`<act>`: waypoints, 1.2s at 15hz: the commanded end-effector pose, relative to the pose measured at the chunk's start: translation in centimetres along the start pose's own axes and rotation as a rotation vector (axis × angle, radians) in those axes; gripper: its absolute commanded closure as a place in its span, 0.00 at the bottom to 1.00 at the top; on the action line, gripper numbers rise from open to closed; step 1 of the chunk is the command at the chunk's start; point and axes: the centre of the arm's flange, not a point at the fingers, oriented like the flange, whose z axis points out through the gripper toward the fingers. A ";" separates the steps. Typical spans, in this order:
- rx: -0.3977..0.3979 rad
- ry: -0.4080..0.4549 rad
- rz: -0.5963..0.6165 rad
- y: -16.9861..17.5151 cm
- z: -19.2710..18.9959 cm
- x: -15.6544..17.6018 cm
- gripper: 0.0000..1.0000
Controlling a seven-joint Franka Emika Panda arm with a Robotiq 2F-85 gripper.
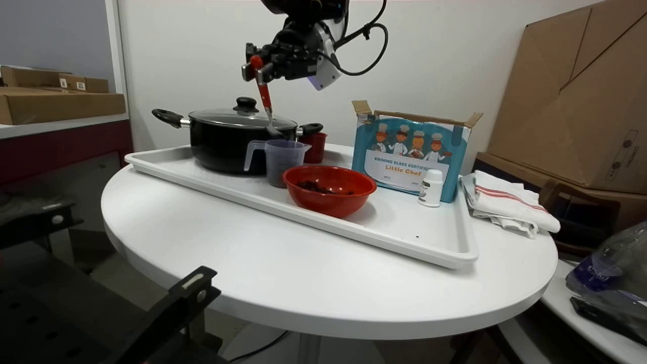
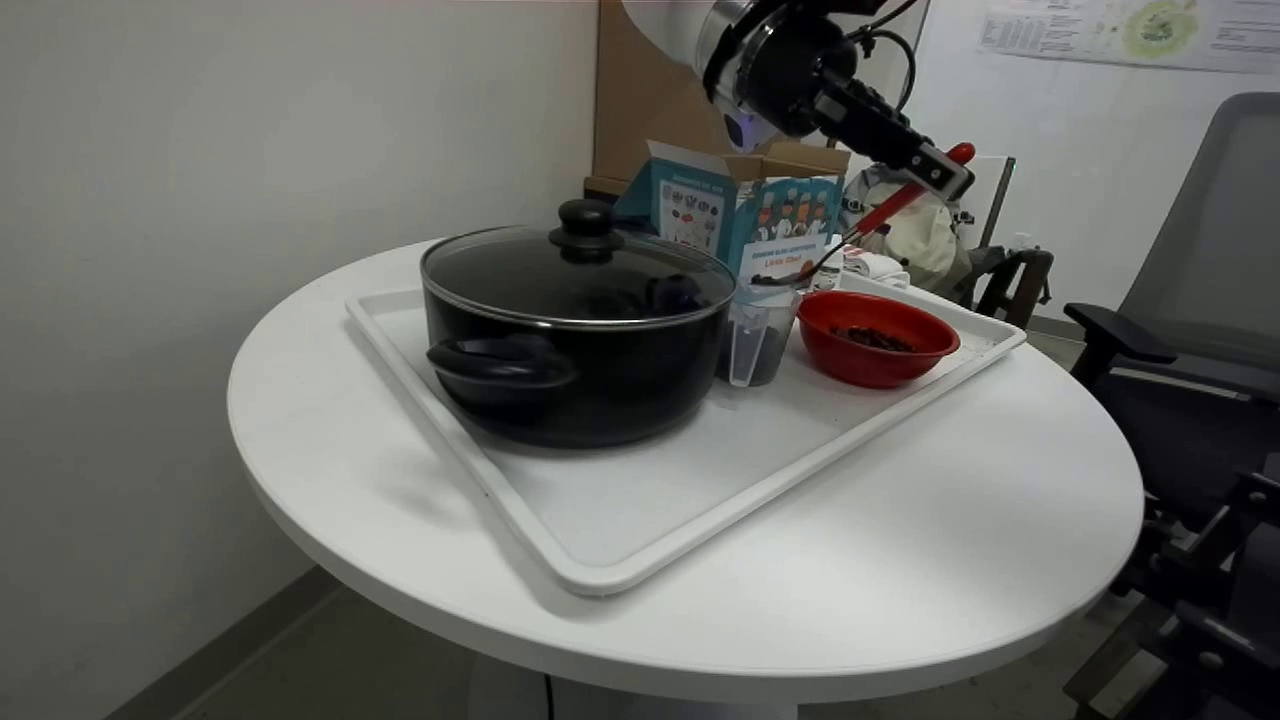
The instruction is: Use the spoon to scoop some beans from the red bowl to the clear jar
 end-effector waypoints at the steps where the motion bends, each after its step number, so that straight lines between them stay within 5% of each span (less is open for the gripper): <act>1: 0.061 -0.032 -0.035 1.0 -1.2 0.0 0.91; 18: 0.208 -0.037 -0.107 3.4 -2.3 -0.9 0.91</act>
